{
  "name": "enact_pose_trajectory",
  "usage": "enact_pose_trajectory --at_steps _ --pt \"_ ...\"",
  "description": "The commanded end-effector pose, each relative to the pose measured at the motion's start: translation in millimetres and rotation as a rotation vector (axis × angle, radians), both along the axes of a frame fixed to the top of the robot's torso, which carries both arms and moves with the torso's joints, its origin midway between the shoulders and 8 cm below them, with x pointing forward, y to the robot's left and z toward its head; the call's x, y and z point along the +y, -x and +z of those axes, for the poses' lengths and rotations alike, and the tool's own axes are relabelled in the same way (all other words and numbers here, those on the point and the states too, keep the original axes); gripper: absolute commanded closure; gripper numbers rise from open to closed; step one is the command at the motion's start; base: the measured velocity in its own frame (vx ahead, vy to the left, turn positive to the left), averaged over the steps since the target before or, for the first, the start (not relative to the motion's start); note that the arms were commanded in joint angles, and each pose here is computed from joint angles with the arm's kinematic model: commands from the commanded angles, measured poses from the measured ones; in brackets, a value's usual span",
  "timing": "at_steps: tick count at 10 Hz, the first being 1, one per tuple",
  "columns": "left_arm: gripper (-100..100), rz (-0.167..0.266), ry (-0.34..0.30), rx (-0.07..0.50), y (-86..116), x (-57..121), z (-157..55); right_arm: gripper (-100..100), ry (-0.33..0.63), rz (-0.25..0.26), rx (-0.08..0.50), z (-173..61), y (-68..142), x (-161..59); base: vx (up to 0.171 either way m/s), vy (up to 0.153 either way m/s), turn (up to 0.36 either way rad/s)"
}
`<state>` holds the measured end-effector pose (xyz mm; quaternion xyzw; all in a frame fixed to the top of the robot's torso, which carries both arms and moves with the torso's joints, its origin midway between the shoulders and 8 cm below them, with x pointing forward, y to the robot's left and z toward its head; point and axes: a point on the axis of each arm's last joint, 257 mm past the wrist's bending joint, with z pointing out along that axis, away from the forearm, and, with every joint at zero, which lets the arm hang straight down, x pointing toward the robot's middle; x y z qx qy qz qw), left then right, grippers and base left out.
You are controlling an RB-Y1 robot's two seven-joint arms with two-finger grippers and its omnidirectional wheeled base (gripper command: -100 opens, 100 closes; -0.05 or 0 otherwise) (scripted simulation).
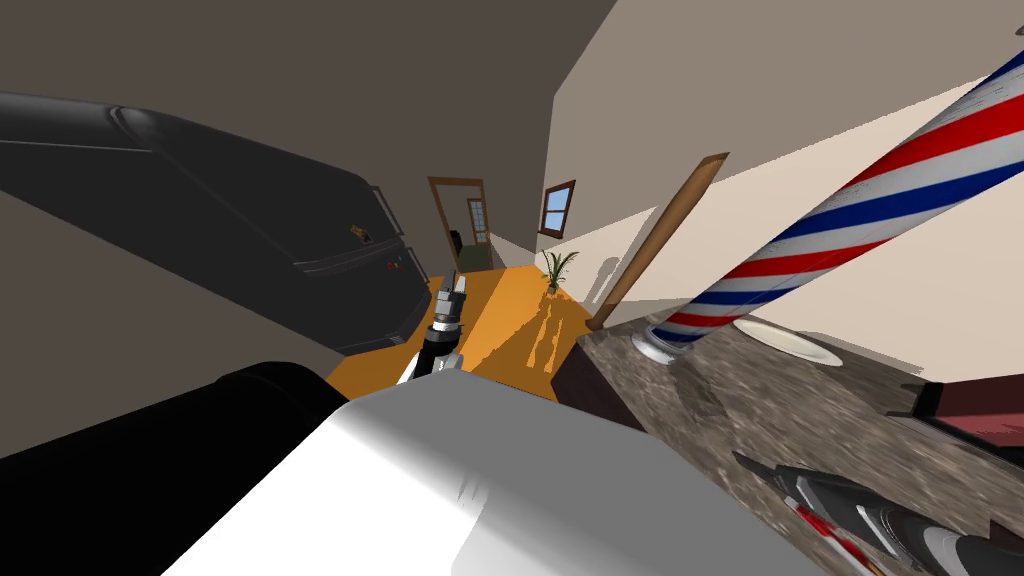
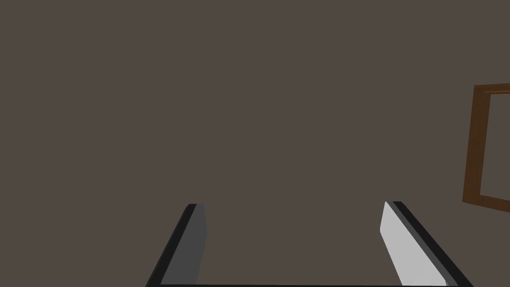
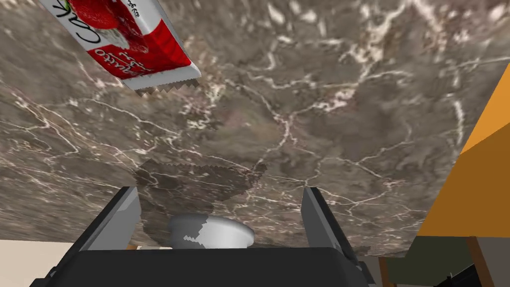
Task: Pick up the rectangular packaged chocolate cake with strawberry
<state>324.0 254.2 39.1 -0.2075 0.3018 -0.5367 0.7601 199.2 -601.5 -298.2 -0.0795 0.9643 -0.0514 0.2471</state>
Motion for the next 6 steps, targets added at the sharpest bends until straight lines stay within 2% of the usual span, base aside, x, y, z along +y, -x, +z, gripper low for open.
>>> enact_pose_trajectory --at_steps 1,2,3,4,6 --pt "0 0.0 0.0 0.0 0.0 0.0 0.0 -100 0.025 0.065 0.093 -11.0 25.3 -6.1 0.017 -0.045 0.122" --pt "0 0.0 0.0 0.0 0.0 0.0 0.0 -100 0.031 0.084 0.1 -10.3 20.6 -4.6 0.019 -0.045 0.024" --pt "0 0.0 0.0 0.0 0.0 0.0 0.0 -100 0.042 0.123 0.159 -15.6 37.1 -8.5 0.02 -0.042 0.037" --pt "0 0.0 0.0 0.0 0.0 0.0 0.0 -100 0.045 0.133 0.163 -15.3 34.7 -7.8 0.013 -0.029 0.027" --pt "0 0.0 0.0 0.0 0.0 0.0 0.0 -100 0.057 0.214 0.278 -23.2 65.6 -13.4 0.011 -0.038 0.054"
